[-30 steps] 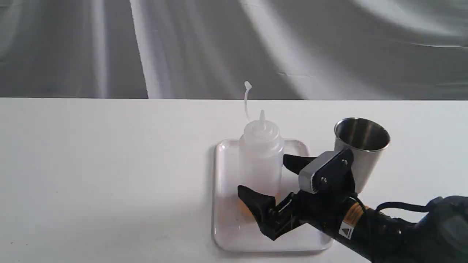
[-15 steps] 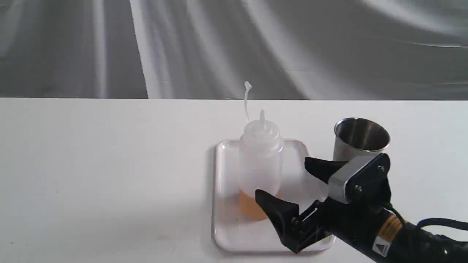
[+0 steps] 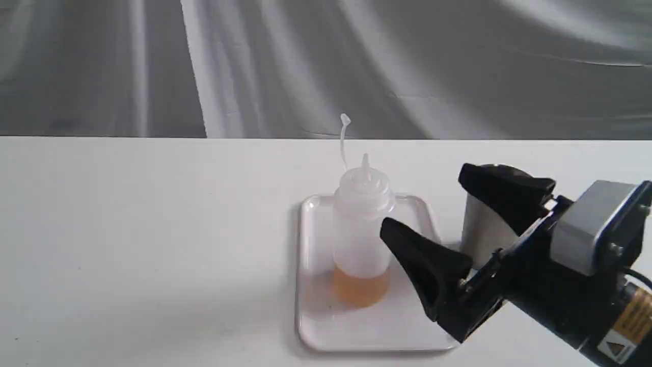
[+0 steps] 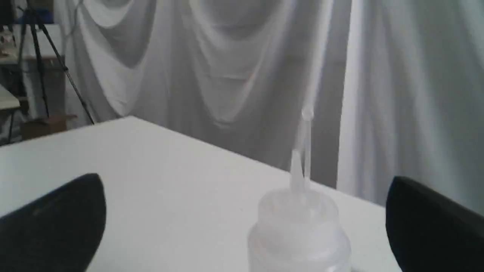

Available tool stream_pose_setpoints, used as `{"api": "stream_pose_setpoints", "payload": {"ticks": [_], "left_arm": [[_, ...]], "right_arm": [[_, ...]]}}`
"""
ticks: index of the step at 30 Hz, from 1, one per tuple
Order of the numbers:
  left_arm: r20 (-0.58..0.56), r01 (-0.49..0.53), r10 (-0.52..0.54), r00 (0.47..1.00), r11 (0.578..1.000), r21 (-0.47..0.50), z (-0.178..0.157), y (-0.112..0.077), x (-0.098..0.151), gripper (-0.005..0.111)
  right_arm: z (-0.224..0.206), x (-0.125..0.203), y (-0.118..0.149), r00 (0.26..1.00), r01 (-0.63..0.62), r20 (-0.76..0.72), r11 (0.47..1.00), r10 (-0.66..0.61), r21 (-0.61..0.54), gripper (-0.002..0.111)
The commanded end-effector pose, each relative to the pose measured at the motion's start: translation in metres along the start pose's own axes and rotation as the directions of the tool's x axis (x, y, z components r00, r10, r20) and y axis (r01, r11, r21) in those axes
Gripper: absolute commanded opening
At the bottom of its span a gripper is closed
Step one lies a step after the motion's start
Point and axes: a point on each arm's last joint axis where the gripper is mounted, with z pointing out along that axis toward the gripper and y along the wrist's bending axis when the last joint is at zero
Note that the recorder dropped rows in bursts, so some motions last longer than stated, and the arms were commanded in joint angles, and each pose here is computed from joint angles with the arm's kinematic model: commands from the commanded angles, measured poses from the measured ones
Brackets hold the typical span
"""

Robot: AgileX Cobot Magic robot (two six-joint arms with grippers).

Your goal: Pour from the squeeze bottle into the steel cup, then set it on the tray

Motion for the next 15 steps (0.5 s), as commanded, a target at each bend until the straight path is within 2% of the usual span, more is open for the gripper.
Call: {"api": "stream_pose_setpoints", "payload": {"ticks": [1, 4, 5, 12, 15], "left_arm": [[0.008, 0.001, -0.001, 1.000, 1.000, 0.008, 0.000, 0.000, 0.000, 0.000], [0.008, 0.001, -0.001, 1.000, 1.000, 0.008, 0.000, 0.000, 0.000, 0.000], [0.008, 0.001, -0.001, 1.000, 1.000, 0.008, 0.000, 0.000, 0.000, 0.000], [0.008, -0.001, 0.001, 1.000, 1.000, 0.008, 0.000, 0.000, 0.000, 0.000], [0.008, -0.001, 0.001, 1.000, 1.000, 0.008, 0.000, 0.000, 0.000, 0.000]], "right_arm": [[-0.007, -0.017, 0.005, 0.998, 0.014, 0.065, 1.000, -0.012, -0.027, 0.099], [-0.012, -0.026, 0.007, 0.998, 0.044, 0.046, 0.999, -0.042, -0.031, 0.082], [-0.013, -0.028, 0.008, 0.998, 0.057, 0.035, 0.998, -0.056, -0.033, 0.073], [-0.023, -0.042, 0.014, 0.992, 0.128, 0.016, 0.991, -0.127, -0.050, 0.001], [-0.027, -0.047, 0.018, 0.990, 0.138, 0.034, 0.987, -0.136, -0.078, 0.000]]}}
